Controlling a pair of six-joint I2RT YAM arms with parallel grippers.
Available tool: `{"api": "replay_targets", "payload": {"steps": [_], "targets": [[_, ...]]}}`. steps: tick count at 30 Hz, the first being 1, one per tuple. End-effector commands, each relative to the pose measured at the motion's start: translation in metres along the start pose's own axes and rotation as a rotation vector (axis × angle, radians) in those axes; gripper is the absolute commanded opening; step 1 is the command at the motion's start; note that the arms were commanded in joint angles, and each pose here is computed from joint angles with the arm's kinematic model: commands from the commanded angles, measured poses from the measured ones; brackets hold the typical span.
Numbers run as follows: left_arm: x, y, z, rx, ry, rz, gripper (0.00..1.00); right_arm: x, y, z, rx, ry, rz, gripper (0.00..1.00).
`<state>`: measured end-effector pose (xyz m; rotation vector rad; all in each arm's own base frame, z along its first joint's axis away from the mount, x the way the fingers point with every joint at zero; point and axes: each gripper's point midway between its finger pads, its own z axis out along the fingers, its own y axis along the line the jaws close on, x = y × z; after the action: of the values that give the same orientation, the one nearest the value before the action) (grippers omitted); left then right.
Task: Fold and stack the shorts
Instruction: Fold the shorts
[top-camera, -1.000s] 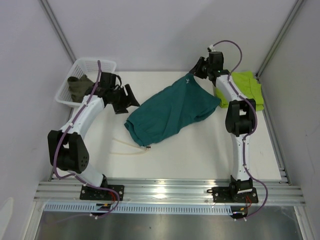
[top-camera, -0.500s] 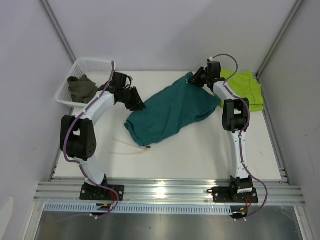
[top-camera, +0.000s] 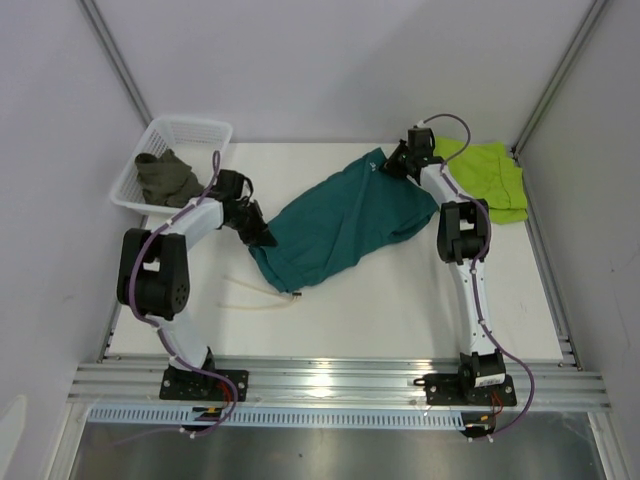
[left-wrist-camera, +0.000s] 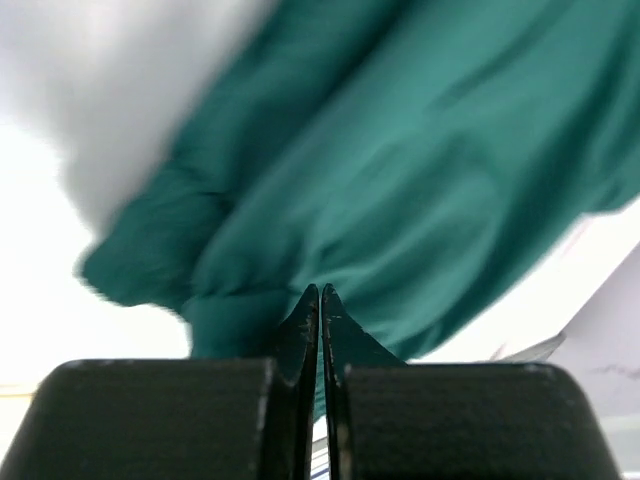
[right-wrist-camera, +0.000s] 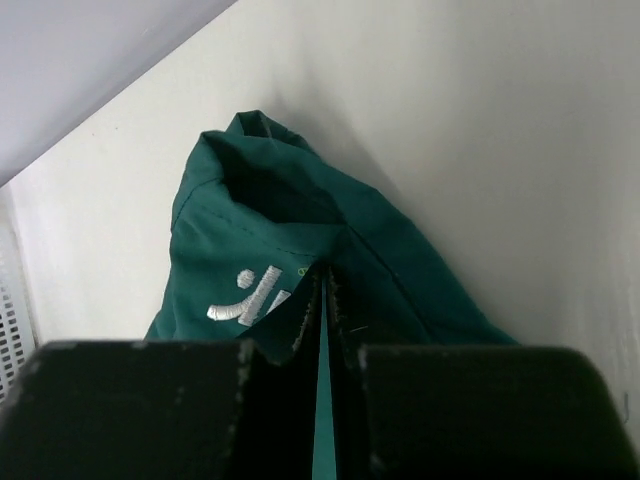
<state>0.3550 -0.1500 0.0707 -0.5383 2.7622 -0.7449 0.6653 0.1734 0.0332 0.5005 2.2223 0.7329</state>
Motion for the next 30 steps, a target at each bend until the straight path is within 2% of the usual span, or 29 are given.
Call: {"api": "replay_targets", "payload": {"steps": [1, 9, 15, 22, 25, 26, 28, 29, 30], "targets": [[-0.008, 0.023, 0.0, -0.06, -0.017, -0.091, 0.0, -0.019, -0.012, -0.005, 0.053, -0.045, -0.027, 0.07], [-0.02, 0.053, -0.006, -0.016, -0.092, -0.283, 0.01, -0.032, -0.031, -0.013, 0.08, -0.05, -0.036, 0.08], [-0.015, 0.071, -0.001, -0.096, -0.062, -0.31, 0.01, -0.038, -0.032, -0.021, 0.08, -0.049, -0.046, 0.1], [-0.029, 0.066, -0.003, -0.096, -0.091, -0.297, 0.0, -0.047, -0.025, -0.028, 0.057, -0.061, -0.049, 0.11], [-0.044, 0.053, -0.017, -0.071, -0.135, -0.244, 0.0, -0.051, -0.018, -0.034, 0.032, -0.057, -0.047, 0.17], [-0.06, 0.041, -0.028, -0.053, -0.175, -0.214, 0.0, -0.054, -0.015, -0.037, 0.021, -0.061, -0.047, 0.26], [-0.06, 0.03, -0.035, -0.054, -0.174, -0.164, 0.01, -0.069, 0.005, -0.05, -0.027, -0.087, -0.059, 0.35], [-0.069, 0.017, -0.045, -0.031, -0.2, -0.133, 0.01, -0.074, 0.012, -0.055, -0.044, -0.099, -0.065, 0.45], [-0.076, 0.004, -0.053, -0.012, -0.221, -0.107, 0.01, -0.079, 0.019, -0.06, -0.06, -0.11, -0.074, 0.48]]}}
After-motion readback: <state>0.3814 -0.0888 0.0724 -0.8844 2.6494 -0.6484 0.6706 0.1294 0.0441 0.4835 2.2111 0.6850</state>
